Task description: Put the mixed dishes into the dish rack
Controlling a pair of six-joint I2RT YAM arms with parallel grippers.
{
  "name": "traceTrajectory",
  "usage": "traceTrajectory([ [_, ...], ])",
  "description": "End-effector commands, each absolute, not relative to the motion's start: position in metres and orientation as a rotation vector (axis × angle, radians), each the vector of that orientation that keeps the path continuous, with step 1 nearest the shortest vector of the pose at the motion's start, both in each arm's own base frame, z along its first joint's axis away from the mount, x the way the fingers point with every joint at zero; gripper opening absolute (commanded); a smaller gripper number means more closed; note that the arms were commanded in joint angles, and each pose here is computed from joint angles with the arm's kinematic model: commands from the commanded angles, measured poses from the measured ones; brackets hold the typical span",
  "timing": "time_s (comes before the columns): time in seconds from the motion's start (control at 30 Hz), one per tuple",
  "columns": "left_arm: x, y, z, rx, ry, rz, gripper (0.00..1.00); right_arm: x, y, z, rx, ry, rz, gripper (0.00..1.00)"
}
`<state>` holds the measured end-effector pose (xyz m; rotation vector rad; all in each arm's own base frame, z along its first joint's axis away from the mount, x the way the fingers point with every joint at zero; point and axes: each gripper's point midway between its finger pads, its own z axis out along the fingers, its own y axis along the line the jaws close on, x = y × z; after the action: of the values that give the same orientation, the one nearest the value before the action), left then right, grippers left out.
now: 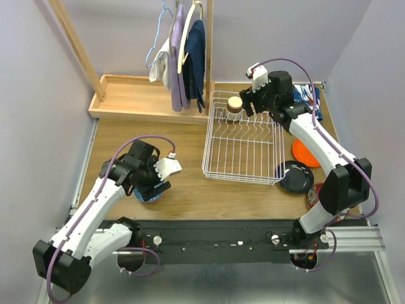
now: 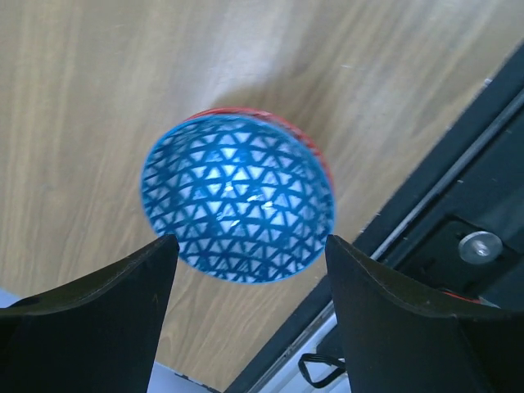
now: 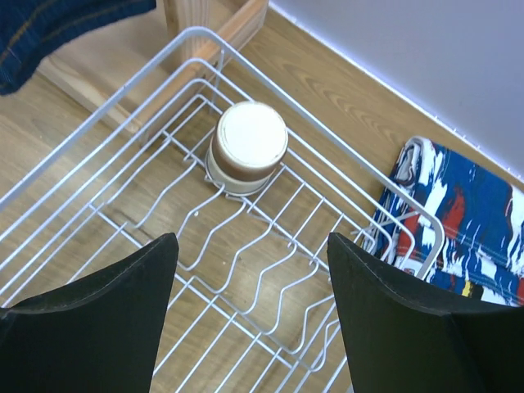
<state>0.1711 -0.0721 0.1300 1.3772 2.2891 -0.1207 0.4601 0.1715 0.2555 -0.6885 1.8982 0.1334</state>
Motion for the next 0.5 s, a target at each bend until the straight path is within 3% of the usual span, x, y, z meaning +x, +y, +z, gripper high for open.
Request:
traceTrajectory([
  [0.0,0.148,-0.089,0.11,1.463,2.373,-0.256,0.8,0.446,0.164,0.266,-0.674,1.895,0.128,0.81],
  [0.27,0.155,-0.086,0.094,1.443,2.413,-0.195,0.83,0.435,0.159,0.262,-0.682,1.9,0.118,0.82],
  [0.47,0.155,-0.096,0.091,1.443,2.457,-0.267,0.8,0.429,0.157,0.264,-0.681,1.897,0.115,0.82],
])
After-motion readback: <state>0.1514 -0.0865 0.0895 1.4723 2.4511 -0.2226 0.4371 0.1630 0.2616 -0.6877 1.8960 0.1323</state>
